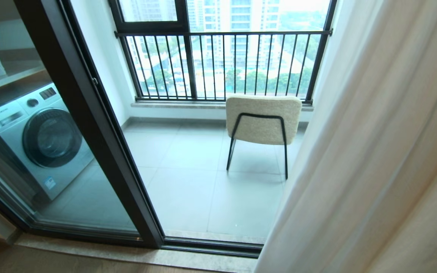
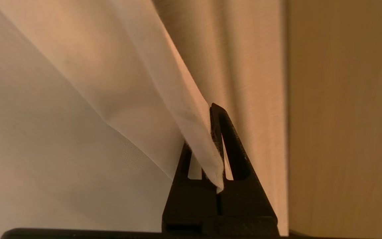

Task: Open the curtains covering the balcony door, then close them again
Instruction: Pull the inner curtains open on both sides

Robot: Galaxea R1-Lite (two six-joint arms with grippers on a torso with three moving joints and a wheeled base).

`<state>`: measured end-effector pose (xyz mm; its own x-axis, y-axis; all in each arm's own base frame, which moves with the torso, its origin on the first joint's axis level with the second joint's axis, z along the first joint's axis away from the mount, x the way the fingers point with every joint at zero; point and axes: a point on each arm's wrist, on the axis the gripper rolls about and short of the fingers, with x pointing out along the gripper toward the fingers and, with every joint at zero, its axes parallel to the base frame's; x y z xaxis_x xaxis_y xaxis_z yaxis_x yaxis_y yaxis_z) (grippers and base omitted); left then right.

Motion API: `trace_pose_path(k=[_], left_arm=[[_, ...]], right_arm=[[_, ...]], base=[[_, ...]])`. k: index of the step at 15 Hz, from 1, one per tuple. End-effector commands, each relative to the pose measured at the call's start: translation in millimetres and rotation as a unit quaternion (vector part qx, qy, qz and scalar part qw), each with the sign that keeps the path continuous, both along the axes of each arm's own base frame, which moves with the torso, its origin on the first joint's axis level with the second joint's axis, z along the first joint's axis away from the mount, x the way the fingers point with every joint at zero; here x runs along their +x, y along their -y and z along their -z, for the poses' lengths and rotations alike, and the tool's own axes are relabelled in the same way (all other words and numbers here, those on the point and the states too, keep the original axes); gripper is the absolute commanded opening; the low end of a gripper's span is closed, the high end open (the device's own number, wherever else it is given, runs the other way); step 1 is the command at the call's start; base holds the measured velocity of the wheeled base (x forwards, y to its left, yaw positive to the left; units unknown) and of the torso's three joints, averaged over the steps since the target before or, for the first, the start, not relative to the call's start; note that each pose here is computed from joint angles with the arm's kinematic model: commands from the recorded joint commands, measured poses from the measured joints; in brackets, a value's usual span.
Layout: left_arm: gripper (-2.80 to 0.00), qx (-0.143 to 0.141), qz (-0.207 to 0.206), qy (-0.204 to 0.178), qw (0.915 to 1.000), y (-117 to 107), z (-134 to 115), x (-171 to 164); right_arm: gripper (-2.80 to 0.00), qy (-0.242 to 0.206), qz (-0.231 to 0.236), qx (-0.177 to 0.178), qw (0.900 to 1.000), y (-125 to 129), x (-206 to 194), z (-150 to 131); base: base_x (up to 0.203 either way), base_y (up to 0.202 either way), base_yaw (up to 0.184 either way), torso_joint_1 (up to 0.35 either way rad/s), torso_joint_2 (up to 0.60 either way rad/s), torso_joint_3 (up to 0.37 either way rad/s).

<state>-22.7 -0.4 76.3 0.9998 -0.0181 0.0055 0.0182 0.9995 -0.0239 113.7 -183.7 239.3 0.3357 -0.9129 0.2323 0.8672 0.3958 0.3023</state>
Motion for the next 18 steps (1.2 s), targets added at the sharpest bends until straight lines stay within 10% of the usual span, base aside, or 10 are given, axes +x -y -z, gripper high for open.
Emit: trace_pose_path(k=[1, 18], left_arm=[[-2.80, 0.000, -0.001, 0.000, 1.0000, 0, 0, 0], [-2.80, 0.000, 0.000, 0.000, 1.0000, 0, 0, 0]], right_arm=[[-2.80, 0.007, 0.030, 0.009, 0.999, 18, -5, 2], [-2.80, 0.047, 0.203, -0.024, 0.978, 122, -73, 10]], base=[[0.000, 0.000, 0.000, 0.000, 0.00, 0.000], [0.000, 0.000, 0.000, 0.000, 0.00, 0.000]])
